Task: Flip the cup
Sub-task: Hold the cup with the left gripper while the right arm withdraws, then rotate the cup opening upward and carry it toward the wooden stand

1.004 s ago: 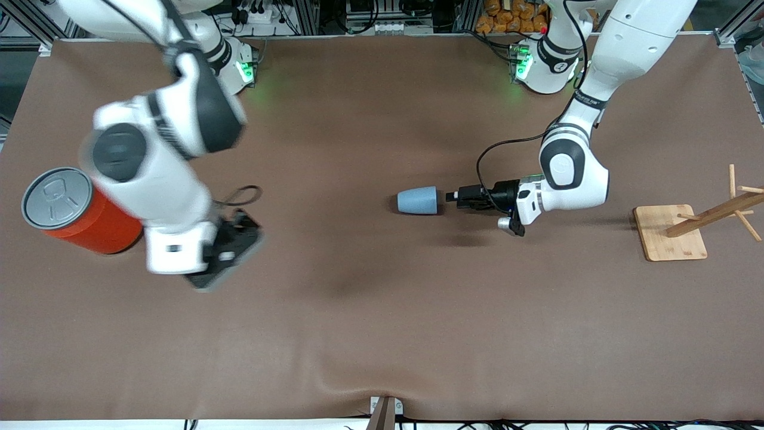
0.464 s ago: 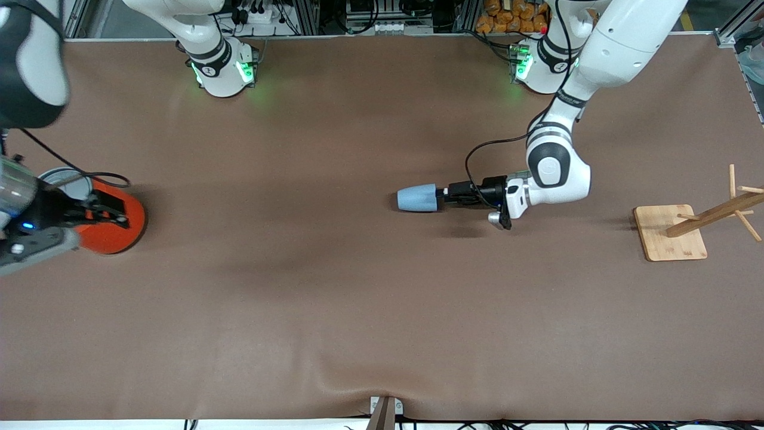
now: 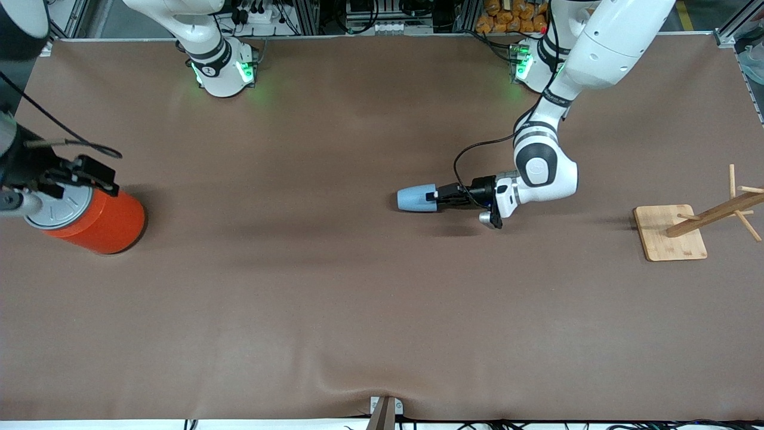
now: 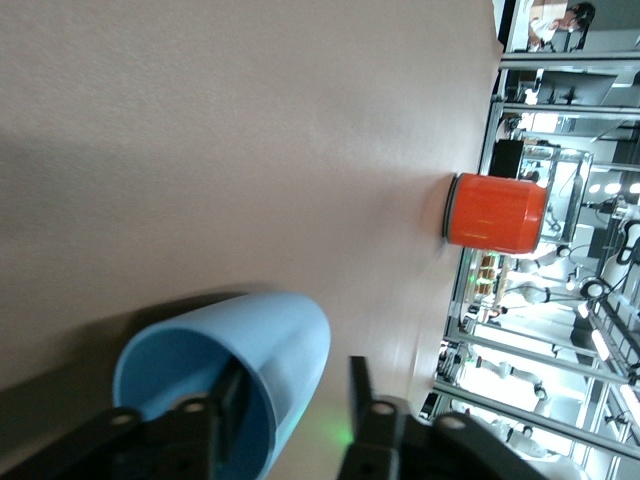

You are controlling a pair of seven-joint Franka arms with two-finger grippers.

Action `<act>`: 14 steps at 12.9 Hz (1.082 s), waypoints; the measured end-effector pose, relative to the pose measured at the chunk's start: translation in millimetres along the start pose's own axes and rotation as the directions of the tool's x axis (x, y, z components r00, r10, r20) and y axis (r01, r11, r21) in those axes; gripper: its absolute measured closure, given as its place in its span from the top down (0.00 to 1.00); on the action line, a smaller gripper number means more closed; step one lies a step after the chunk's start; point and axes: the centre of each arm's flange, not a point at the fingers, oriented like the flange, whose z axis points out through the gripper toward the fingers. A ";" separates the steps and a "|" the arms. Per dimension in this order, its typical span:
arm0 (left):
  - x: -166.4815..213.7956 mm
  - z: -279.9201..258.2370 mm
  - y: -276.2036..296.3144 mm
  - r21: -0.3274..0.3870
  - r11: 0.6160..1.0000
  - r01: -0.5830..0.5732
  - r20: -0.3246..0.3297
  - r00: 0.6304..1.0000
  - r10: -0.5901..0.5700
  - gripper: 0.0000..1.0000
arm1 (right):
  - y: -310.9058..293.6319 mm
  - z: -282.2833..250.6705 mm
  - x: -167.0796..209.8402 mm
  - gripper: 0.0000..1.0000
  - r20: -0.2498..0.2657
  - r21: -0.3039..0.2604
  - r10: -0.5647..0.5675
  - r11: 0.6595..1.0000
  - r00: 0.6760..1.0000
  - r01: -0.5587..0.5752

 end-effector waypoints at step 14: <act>59.0 8.5 102.8 0.149 0.986 0.073 -0.239 0.970 -0.036 0.07 | 5.6 -18.3 -50.1 1.00 -0.030 -0.012 0.012 1.000 0.999 -0.012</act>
